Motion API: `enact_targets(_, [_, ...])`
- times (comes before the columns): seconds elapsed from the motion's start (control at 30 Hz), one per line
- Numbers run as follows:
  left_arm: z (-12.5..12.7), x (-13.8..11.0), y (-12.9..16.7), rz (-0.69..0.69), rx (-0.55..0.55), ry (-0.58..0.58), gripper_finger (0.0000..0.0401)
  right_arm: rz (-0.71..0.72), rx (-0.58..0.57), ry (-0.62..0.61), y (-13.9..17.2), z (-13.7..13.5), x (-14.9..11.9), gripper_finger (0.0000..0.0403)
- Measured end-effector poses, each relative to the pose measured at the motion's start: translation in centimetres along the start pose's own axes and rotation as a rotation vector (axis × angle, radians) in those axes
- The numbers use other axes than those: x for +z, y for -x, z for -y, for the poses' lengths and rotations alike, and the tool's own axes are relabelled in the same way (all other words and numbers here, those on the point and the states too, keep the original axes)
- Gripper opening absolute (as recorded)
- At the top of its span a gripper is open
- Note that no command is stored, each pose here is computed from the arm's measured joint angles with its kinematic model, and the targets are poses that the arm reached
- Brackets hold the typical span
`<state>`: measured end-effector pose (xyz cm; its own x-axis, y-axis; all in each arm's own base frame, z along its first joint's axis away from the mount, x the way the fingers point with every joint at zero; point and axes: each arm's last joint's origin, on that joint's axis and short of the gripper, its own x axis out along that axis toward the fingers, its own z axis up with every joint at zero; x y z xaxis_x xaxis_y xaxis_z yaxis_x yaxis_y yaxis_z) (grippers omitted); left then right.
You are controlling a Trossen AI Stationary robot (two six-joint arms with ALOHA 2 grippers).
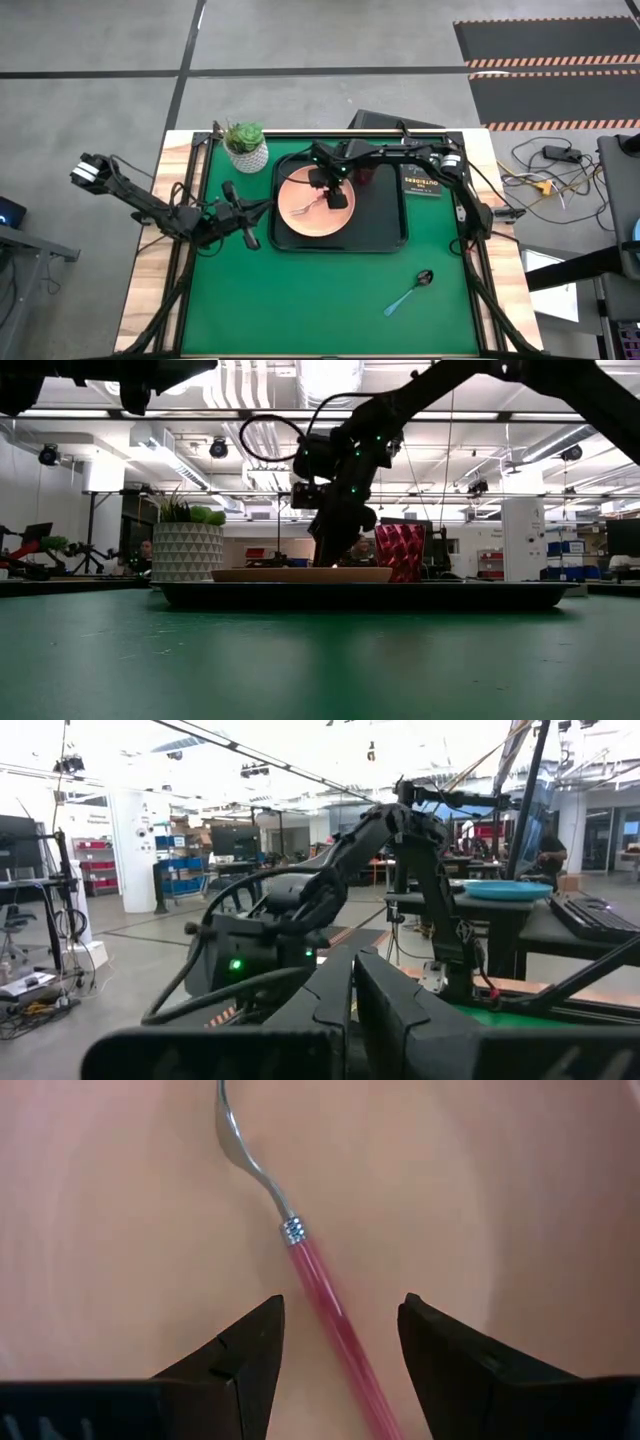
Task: Pick and place plate/cup/fork/spoon on tray
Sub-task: Put the pink fork on the dark green serving tray to the right of the orange plate
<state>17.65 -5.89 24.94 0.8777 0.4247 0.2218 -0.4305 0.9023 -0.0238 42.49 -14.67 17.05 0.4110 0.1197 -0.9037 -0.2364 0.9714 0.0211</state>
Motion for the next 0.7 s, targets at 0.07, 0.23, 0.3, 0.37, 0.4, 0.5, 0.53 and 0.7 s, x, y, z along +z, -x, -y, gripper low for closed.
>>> enact_targets(0.07, [0.0,0.0,0.0,-0.002,0.000,-0.004,0.0000,0.000,0.016,-0.002,-0.2,0.1,-0.2,0.0185])
enact_targets(0.23, [0.0,0.0,0.0,-0.001,0.000,-0.002,0.0000,-0.011,0.021,-0.004,-0.9,0.2,-0.4,0.0179])
enact_targets(0.3, [0.0,-0.1,0.0,-0.002,-0.001,-0.003,0.0000,-0.020,0.027,-0.002,-1.5,0.3,-0.5,0.0170])
enact_targets(0.37, [0.1,-0.1,0.0,-0.004,-0.001,-0.005,0.0000,-0.022,0.030,0.000,-1.8,0.3,-0.6,0.0156])
enact_targets(0.4, [0.1,-0.1,0.0,-0.004,-0.001,-0.005,0.0000,-0.026,0.033,0.000,-1.9,0.3,-0.7,0.0148])
enact_targets(0.5, [0.1,-0.1,0.0,-0.003,-0.001,-0.003,0.0000,-0.028,0.032,0.002,-2.1,0.4,-0.7,0.0115])
enact_targets(0.53, [0.1,-0.1,0.0,-0.003,-0.001,-0.003,0.0000,-0.028,0.034,0.007,-2.1,0.4,-0.7,0.0103])
enact_targets(0.7, [0.1,-0.1,0.0,-0.002,-0.001,-0.002,0.0000,-0.028,0.032,0.035,-1.8,0.3,-0.7,0.0036])
